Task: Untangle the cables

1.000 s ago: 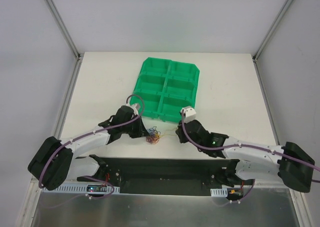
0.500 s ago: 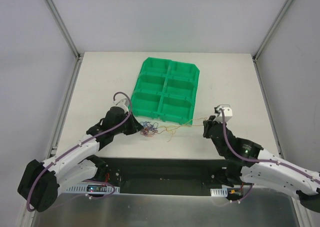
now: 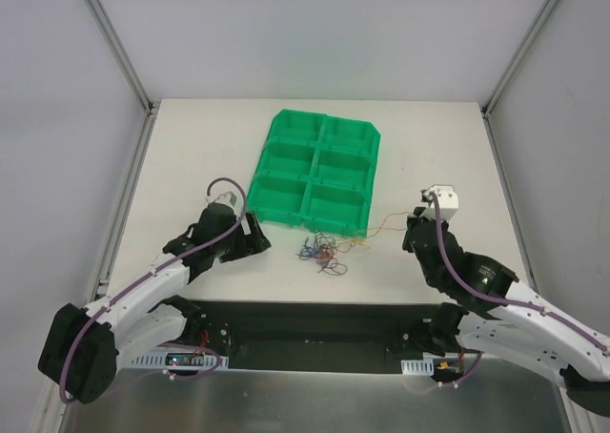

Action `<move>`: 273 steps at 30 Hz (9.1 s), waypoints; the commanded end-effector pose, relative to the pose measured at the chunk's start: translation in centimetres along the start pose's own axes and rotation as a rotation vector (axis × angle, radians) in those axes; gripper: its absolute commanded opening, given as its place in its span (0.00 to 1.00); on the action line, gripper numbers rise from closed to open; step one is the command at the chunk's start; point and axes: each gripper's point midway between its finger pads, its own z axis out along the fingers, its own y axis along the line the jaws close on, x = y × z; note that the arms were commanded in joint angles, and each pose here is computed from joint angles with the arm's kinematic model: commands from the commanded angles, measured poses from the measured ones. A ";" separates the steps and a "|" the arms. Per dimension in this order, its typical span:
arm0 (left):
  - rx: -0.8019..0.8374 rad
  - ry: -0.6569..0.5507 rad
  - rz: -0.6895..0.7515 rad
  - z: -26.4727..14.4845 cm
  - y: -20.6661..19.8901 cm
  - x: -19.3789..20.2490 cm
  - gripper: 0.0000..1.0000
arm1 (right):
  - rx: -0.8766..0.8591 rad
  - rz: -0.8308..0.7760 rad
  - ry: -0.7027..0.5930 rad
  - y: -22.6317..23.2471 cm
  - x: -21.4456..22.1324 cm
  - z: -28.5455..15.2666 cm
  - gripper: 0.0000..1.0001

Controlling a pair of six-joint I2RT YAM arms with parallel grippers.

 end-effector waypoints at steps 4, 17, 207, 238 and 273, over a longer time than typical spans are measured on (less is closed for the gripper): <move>0.544 0.133 0.266 -2.2 -9.7 1.6 0.88 | -0.172 -0.029 0.011 2.8 -3.1 -1.2 0.01; 0.238 0.172 0.341 4.3 -16.5 4.1 0.99 | -0.360 0.012 0.030 5.3 -3.9 -3.3 0.01; 0.180 -0.280 0.300 -1.2 -6.6 -3.9 0.00 | -0.439 0.179 0.103 14.3 -14.1 10.3 0.01; 0.328 -0.196 0.296 -3.2 -9.1 -2.4 0.00 | -0.202 -0.262 0.457 14.7 2.9 18.4 0.01; 0.698 -0.250 0.304 -13.6 -18.4 -5.9 0.00 | -0.918 0.038 0.042 26.9 3.0 2.6 0.76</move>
